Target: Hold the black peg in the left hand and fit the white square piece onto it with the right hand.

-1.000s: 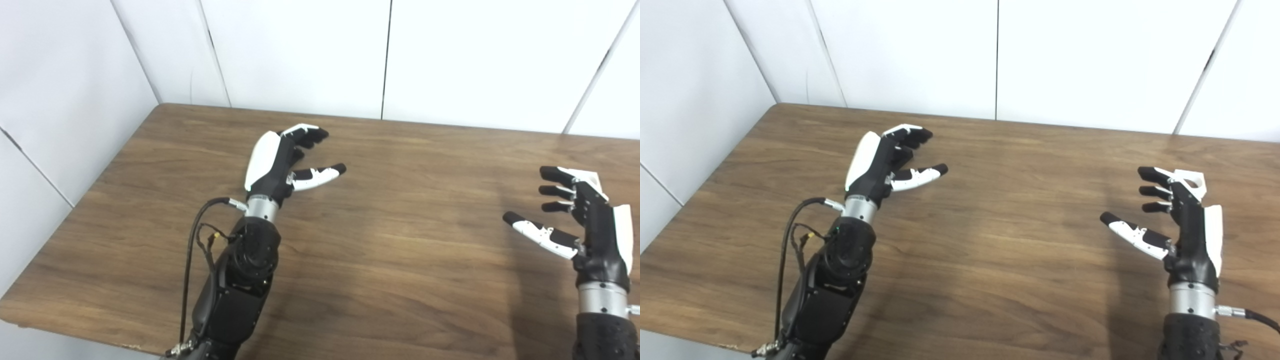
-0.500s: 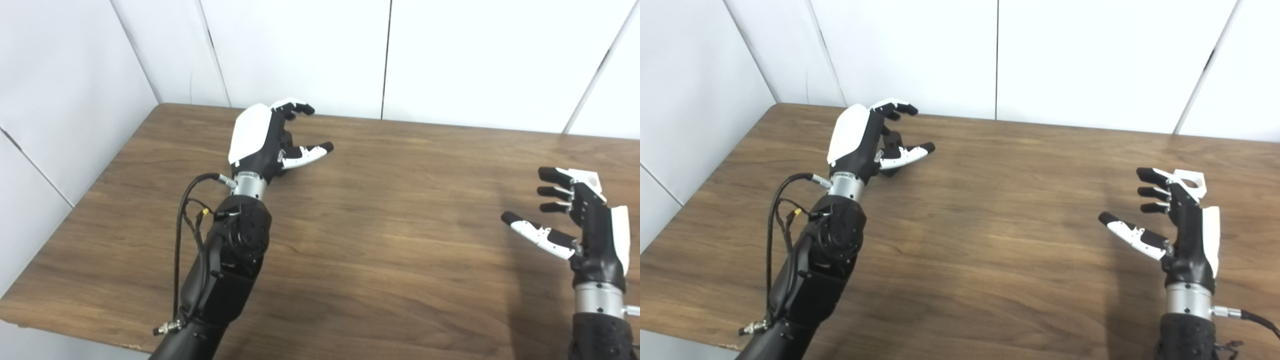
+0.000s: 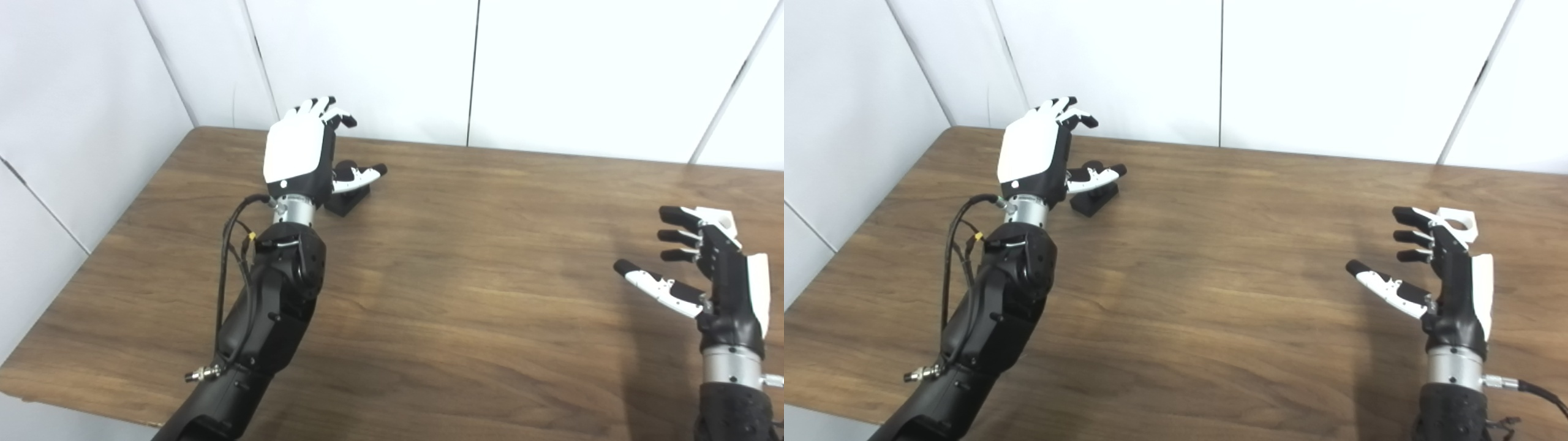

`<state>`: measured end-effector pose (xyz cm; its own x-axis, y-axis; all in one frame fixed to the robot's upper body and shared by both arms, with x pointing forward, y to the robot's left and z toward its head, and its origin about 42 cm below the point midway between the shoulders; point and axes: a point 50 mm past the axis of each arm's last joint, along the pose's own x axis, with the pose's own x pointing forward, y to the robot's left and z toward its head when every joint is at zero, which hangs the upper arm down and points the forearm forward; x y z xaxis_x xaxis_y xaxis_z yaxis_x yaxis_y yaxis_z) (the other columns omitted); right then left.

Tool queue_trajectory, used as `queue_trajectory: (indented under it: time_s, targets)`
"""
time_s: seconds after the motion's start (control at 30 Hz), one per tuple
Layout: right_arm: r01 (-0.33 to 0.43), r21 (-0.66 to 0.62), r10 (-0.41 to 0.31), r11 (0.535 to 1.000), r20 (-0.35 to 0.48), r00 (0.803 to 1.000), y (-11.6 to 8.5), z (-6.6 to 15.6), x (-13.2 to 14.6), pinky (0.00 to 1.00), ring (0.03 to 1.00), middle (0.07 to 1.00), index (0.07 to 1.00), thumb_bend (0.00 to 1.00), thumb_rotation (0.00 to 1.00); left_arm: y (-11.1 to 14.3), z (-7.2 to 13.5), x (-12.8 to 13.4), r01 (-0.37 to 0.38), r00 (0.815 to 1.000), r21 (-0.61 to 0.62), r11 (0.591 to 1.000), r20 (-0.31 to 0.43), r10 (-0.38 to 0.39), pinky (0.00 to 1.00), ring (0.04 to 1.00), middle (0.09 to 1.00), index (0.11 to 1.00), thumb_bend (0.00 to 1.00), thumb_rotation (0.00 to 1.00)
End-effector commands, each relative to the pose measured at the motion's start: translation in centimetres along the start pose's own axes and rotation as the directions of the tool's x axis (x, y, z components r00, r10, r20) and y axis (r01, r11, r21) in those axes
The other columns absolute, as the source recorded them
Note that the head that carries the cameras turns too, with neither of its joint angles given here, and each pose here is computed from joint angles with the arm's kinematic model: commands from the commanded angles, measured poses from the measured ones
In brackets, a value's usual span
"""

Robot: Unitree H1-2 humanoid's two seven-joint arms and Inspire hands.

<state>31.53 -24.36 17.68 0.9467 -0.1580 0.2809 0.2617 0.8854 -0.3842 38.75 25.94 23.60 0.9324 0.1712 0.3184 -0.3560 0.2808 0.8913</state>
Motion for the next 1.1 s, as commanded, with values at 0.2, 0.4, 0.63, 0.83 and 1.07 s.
queue_trajectory:
  time_s: [0.2,0.4,0.63,0.83,1.07]
  targets:
    - [0.036,0.009,-0.036,0.999,0.09,0.995,-0.4,1.8,0.9,0.55,0.667,0.736,0.698,0.69,0.0,2.1,-1.0,2.8,-0.083,0.996,0.089,0.993,-0.017,0.085,0.96,0.954,0.932,0.705,0.79,0.5]
    - [0.037,0.019,-0.038,0.999,0.088,0.995,-0.4,2.0,0.7,0.55,0.671,0.737,0.697,0.69,0.0,1.2,-1.6,3.3,-0.053,0.995,0.149,0.987,-0.072,0.064,0.92,0.942,0.932,0.713,0.83,0.57]
    - [0.039,0.013,-0.04,0.999,0.087,0.995,-0.7,2.1,0.5,0.56,0.674,0.737,0.698,0.68,0.0,-0.2,-2.4,3.6,-0.003,0.991,0.181,0.983,-0.133,0.027,0.9,0.931,0.925,0.699,0.85,0.54]
    - [0.045,0.006,-0.046,0.999,0.094,0.995,-0.8,2.3,0.5,0.55,0.664,0.728,0.687,0.68,0.0,-1.4,-2.7,3.7,0.047,0.986,0.181,0.982,-0.168,-0.016,0.86,0.925,0.921,0.702,0.87,0.56]
    - [0.043,-0.006,-0.043,0.999,0.091,0.995,-0.7,2.3,0.6,0.55,0.668,0.732,0.689,0.68,0.0,-3.1,-2.7,3.5,0.145,0.97,0.124,0.982,-0.213,-0.117,0.85,0.898,0.904,0.684,0.88,0.55]
